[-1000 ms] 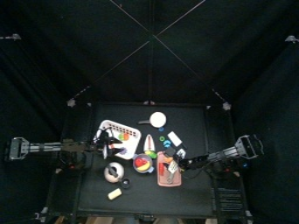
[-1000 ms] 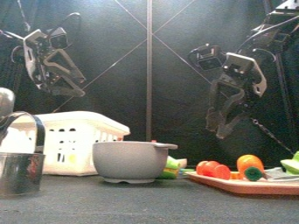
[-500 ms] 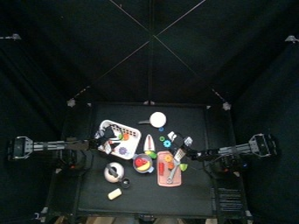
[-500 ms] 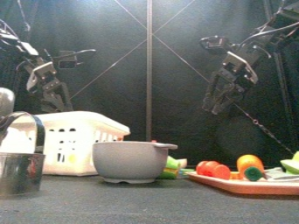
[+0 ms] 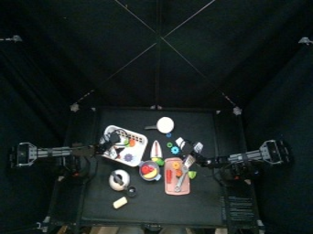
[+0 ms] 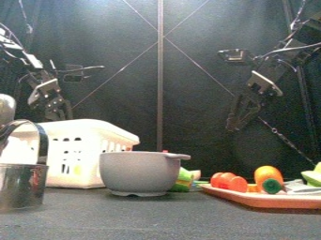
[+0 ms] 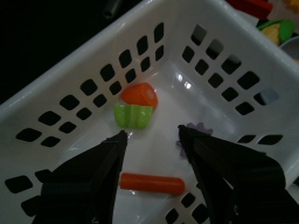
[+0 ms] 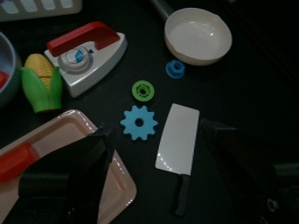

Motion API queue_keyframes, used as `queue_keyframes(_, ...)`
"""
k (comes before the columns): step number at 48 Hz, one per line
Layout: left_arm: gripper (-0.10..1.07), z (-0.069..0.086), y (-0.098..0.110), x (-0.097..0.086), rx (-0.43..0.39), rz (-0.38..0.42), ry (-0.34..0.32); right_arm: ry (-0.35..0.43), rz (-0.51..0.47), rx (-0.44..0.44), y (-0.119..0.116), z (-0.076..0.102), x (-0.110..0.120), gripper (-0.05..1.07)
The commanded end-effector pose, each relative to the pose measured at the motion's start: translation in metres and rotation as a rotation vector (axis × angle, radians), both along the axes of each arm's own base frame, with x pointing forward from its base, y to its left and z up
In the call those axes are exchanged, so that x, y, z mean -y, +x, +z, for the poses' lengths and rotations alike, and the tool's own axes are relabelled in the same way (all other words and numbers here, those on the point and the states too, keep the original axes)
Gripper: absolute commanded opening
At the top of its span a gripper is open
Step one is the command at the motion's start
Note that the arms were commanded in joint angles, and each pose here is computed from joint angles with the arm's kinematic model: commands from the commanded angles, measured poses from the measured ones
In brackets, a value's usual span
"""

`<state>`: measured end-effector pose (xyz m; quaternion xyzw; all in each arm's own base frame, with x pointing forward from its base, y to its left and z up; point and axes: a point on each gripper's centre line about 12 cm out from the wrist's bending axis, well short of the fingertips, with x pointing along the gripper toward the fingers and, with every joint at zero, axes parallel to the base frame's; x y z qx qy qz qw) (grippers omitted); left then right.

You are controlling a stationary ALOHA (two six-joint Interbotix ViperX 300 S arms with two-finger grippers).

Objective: Grab starfruit bottom

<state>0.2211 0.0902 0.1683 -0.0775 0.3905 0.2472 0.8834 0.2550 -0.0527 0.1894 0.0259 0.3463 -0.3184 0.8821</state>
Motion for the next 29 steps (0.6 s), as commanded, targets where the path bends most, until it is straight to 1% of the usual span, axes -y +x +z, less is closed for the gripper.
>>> queue_keyframes(1,0.88,0.003,0.01,-0.006,-0.006,-0.004,0.015,0.004,-0.004,0.016,-0.001,0.004,0.0,1.04)
queue_keyframes(11,0.89,-0.01,0.018,-0.018,-0.067,0.032,0.001,0.006,-0.003,0.019,0.0,0.005,0.0,1.04)
queue_keyframes(16,0.93,-0.018,0.019,-0.024,-0.093,0.051,-0.011,0.015,-0.005,0.018,-0.001,0.004,-0.001,1.04)
queue_keyframes(22,0.98,-0.025,0.022,-0.026,-0.121,0.045,-0.014,0.027,-0.011,0.019,-0.001,0.004,-0.002,1.04)
queue_keyframes(29,1.0,-0.031,0.025,-0.033,-0.161,0.029,0.015,0.027,-0.016,0.019,-0.001,0.004,-0.001,1.04)
